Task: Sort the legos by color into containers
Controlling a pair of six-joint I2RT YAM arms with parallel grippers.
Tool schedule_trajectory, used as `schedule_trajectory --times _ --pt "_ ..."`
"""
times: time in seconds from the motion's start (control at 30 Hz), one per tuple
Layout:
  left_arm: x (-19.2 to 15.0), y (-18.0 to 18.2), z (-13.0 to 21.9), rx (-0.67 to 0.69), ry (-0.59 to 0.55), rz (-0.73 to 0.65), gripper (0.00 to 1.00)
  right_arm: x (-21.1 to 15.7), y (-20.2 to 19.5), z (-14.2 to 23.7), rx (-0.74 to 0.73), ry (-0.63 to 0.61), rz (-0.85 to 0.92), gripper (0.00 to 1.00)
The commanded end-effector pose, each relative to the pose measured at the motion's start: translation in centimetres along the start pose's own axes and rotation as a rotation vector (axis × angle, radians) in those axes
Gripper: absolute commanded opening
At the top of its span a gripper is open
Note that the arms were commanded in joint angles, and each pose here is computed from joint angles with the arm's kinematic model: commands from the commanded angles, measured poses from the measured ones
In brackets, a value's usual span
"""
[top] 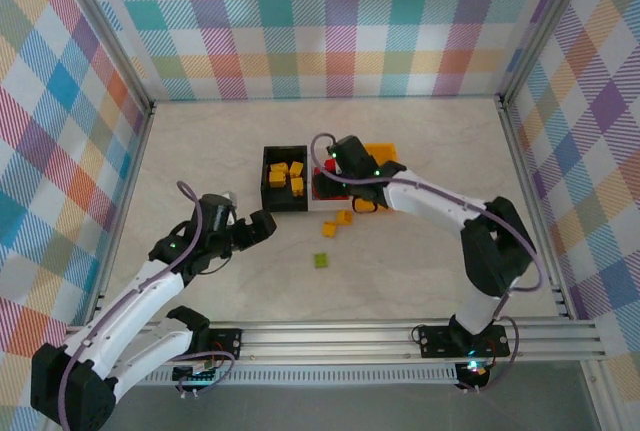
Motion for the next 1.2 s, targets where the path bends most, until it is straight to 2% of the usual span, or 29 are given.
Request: schedule_trajectory --times 0.0,0.27,0.53,0.57,0.73,0.87,1.07,1.17 --pt "0.5 0.3 0.6 0.027 -0.030 -0.003 0.99 -3.7 2.9 -0.1 0.051 0.060 0.007 0.80" --pt "0.3 0.9 0.2 0.031 -0.018 0.011 0.99 -9.6 7.9 -2.2 0.091 0.183 0.069 0.81" --pt "0.1 1.3 0.0 0.037 -0.010 0.020 0.99 -11.2 8.7 -4.7 0.038 0.245 0.112 0.80" --pt "0.1 1.3 0.1 0.037 -0.010 0.020 0.99 -11.5 8.6 -4.9 0.023 0.257 0.119 0.78" --pt "0.2 1.3 0.1 0.034 -0.011 0.019 1.00 -12.7 8.2 -4.9 0.001 0.286 0.123 0.55" --pt "0.3 1.2 -0.1 0.036 -0.008 0.022 1.00 -12.6 8.2 -4.3 0.011 0.264 0.113 0.45" --pt "0.3 0.9 -0.4 0.036 0.001 0.022 1.00 -10.6 7.7 -2.4 0.015 0.177 0.097 0.38" --pt "0.3 0.9 -0.7 0.038 0.008 0.022 1.00 -8.7 6.2 -0.8 0.004 0.123 0.072 0.36"
Point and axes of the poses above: each hand's point on the last joint's axis, 136 mm out from that joint toward the fingers, its own z axis back along the fingers, its own y axis along the line the jaws close on, x = y × z, the point moved 1 cm from there along z, back along the fingers, and after that the axes turned 15 degrees about z, right-handed, at the moved point
